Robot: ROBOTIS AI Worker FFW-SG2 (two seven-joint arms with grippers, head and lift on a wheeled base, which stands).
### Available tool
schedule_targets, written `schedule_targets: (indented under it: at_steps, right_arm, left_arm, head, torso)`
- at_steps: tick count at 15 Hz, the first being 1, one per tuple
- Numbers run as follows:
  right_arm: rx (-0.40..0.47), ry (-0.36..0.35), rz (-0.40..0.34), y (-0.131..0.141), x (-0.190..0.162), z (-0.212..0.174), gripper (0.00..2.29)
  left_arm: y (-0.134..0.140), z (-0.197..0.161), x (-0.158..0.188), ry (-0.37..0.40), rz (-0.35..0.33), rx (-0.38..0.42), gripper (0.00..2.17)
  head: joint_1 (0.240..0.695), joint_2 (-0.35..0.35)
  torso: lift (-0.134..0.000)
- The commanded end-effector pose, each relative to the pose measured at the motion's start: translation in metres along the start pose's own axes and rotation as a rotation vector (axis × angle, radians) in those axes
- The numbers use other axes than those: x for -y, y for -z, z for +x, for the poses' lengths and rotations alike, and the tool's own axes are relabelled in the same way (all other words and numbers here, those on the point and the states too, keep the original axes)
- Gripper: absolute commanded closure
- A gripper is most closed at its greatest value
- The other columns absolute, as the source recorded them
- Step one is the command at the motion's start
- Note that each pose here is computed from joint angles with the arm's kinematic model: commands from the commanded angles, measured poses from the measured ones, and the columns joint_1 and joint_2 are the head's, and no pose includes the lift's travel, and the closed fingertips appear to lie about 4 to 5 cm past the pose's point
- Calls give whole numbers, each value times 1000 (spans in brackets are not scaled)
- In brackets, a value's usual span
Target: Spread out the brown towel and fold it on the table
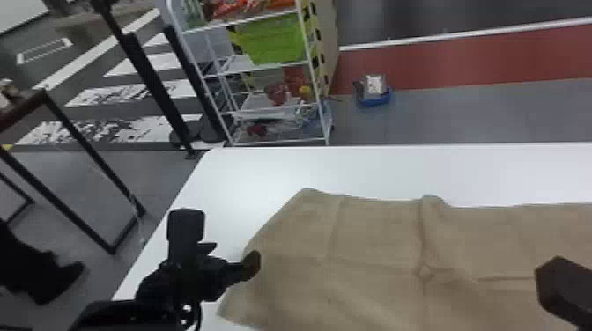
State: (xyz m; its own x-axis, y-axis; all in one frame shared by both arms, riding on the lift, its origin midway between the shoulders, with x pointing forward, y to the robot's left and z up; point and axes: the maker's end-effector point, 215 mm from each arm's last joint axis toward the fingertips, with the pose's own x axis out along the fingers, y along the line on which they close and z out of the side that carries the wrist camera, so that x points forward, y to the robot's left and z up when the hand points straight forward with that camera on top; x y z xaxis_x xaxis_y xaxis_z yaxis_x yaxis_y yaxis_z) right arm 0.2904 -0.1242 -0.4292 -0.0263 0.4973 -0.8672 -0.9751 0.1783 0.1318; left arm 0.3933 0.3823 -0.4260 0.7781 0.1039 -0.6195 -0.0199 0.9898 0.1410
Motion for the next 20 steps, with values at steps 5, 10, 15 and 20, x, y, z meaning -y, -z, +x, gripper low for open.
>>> schedule_targets:
  at_steps: [5, 10, 15, 20]
  right_arm:
    - [508, 77, 361, -48, 78, -103, 208]
    - [366, 171, 546, 22, 141, -78, 208]
    - [377, 254, 630, 63, 171, -104, 208]
    - [414, 297, 702, 98, 169, -126, 208]
  left_arm:
    - [-32, -2, 16, 9, 6, 79, 140]
    - [-74, -5, 94, 217, 40, 219, 140]
    - [-88, 36, 128, 268, 65, 218, 171]
    - [-78, 82, 138, 317, 11, 73, 208]
  head:
    - [695, 350]
    - [695, 221]
    - [695, 53]
    - [695, -43]
  torso:
    - [-124]
    - [-124]
    - [-124]
    - [-124]
